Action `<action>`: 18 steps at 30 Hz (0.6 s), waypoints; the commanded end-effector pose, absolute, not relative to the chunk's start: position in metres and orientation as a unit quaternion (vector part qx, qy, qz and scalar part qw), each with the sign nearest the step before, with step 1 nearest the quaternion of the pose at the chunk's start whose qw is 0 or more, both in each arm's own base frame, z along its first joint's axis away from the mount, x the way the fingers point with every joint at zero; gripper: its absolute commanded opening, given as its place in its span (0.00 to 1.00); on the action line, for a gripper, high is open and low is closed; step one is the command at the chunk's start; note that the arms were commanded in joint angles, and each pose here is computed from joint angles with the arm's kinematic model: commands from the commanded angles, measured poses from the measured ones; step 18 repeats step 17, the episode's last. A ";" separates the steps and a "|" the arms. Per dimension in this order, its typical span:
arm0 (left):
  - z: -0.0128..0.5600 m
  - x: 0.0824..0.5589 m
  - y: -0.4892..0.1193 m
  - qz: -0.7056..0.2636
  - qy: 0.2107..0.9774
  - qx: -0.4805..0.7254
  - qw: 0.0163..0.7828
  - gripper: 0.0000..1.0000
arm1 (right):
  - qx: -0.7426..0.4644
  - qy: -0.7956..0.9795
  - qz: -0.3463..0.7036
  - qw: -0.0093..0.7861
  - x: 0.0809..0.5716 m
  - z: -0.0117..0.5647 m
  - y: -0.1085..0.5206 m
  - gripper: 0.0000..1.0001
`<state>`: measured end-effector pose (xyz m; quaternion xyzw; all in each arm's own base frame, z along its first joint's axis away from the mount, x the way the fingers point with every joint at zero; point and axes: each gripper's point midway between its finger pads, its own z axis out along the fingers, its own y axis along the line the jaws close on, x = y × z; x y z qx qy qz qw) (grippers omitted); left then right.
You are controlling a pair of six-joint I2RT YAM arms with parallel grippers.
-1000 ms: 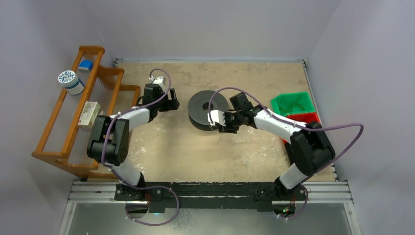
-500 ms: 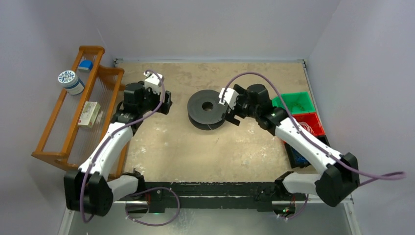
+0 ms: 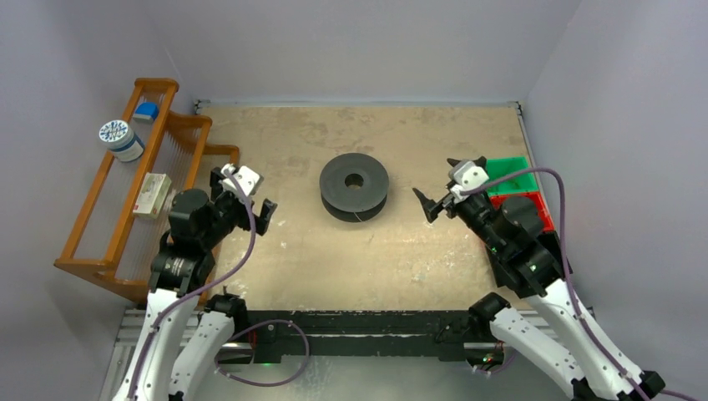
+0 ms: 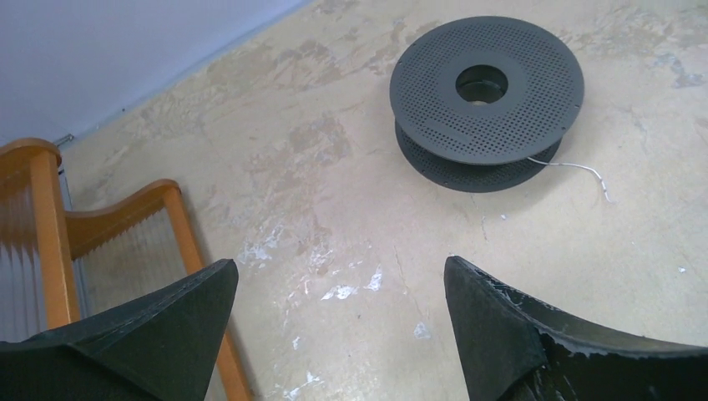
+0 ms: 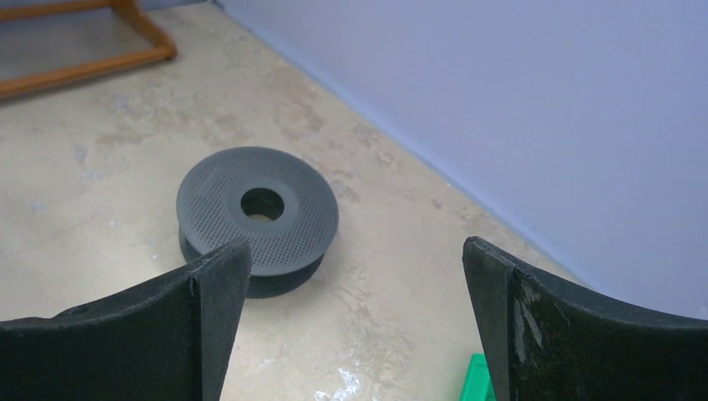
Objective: Wrap the cables
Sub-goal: Reset both arms
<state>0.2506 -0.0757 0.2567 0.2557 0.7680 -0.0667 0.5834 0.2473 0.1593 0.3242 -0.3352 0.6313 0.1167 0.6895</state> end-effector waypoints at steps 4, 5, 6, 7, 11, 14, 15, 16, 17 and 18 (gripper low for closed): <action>0.239 0.237 -0.079 -0.080 0.770 0.276 0.570 0.88 | -0.243 0.623 0.107 0.736 0.247 0.345 0.126 0.99; 0.239 0.236 -0.079 -0.080 0.768 0.275 0.573 0.88 | -0.243 0.618 0.106 0.740 0.245 0.346 0.123 0.99; 0.235 0.235 -0.079 -0.080 0.768 0.275 0.572 0.88 | -0.244 0.611 0.102 0.746 0.242 0.348 0.119 0.99; 0.235 0.235 -0.079 -0.079 0.768 0.275 0.573 0.88 | -0.245 0.606 0.092 0.751 0.241 0.348 0.114 0.99; 0.233 0.235 -0.079 -0.080 0.768 0.273 0.573 0.88 | -0.246 0.590 0.075 0.765 0.235 0.349 0.104 0.99; 0.231 0.235 -0.079 -0.081 0.770 0.274 0.571 0.87 | -0.262 0.583 0.076 0.765 0.233 0.347 0.106 0.99; 0.230 0.235 -0.079 -0.081 0.770 0.273 0.570 0.87 | -0.264 0.582 0.073 0.766 0.234 0.347 0.106 0.99; 0.229 0.236 -0.079 -0.081 0.771 0.274 0.569 0.87 | -0.268 0.582 0.075 0.764 0.234 0.345 0.108 0.99; 0.228 0.235 -0.080 -0.082 0.772 0.275 0.568 0.87 | -0.275 0.582 0.079 0.761 0.234 0.342 0.111 0.99; 0.228 0.235 -0.080 -0.082 0.772 0.275 0.568 0.87 | -0.275 0.582 0.079 0.761 0.234 0.342 0.111 0.99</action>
